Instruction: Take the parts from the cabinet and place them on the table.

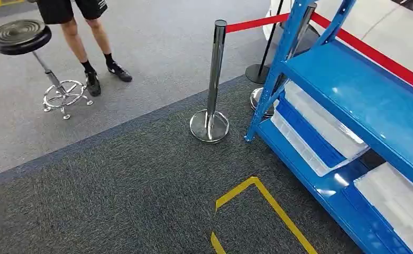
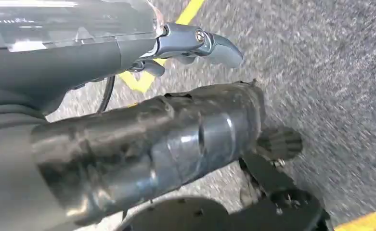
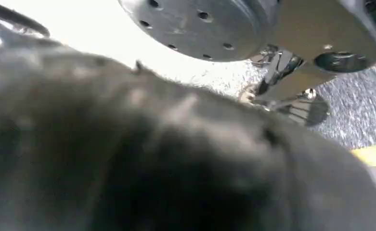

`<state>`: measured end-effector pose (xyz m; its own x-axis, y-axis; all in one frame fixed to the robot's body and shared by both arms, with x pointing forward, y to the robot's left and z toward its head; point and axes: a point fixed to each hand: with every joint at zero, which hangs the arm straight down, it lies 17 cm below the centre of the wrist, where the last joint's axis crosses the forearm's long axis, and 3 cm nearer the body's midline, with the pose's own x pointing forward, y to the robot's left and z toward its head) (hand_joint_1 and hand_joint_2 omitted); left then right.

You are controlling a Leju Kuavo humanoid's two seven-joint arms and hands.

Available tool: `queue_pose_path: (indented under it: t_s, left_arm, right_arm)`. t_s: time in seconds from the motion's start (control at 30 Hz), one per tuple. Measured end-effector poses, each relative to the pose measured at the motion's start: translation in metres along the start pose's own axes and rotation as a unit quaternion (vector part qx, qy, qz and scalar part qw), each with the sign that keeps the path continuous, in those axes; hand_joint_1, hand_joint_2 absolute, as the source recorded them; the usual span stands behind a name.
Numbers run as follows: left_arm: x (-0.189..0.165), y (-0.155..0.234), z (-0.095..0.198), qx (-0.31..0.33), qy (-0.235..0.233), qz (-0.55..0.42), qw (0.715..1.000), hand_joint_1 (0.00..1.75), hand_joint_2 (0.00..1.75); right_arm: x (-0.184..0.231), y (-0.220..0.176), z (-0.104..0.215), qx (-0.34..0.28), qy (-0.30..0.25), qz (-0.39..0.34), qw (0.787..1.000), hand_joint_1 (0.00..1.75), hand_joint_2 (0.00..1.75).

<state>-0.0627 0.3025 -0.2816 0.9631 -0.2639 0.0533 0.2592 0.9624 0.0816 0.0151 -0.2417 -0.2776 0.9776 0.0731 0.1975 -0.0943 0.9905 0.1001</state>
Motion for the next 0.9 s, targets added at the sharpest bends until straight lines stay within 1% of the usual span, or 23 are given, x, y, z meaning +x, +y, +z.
queue_pose_path:
  t_s: [0.1, 0.27, 0.37, 0.63, 0.8, 0.9]
  left_arm:
    - [0.001, 0.003, 0.0, -0.001, -0.002, -0.005, 1.0, 0.0, 0.0]
    - [0.007, 0.006, -0.001, -0.004, -0.008, -0.024, 1.0, 0.0, 0.0]
    - [0.011, 0.012, -0.002, 0.0, -0.011, -0.028, 1.0, 0.0, 0.0]
    - [0.006, 0.018, -0.002, 0.002, -0.008, -0.032, 0.999, 0.0, 0.0]
    - [0.006, 0.02, -0.001, -0.009, -0.009, -0.022, 1.0, 0.0, 0.0]
    - [0.006, 0.019, 0.0, -0.02, -0.009, 0.003, 1.0, 0.0, 0.0]
  right_arm:
    - [-0.001, -0.006, 0.001, 0.0, -0.003, -0.013, 1.0, 0.0, 0.0]
    - [-0.005, -0.029, 0.005, -0.011, -0.006, -0.027, 1.0, 0.0, 0.0]
    - [-0.012, -0.037, 0.006, -0.017, 0.0, -0.03, 0.999, 0.0, 0.0]
    - [-0.014, -0.038, 0.007, -0.018, 0.003, -0.035, 0.999, 0.0, 0.0]
    - [-0.017, -0.033, 0.01, 0.009, 0.011, -0.036, 0.999, 0.0, 0.0]
    - [-0.026, -0.035, 0.013, 0.015, 0.017, -0.025, 0.999, 0.0, 0.0]
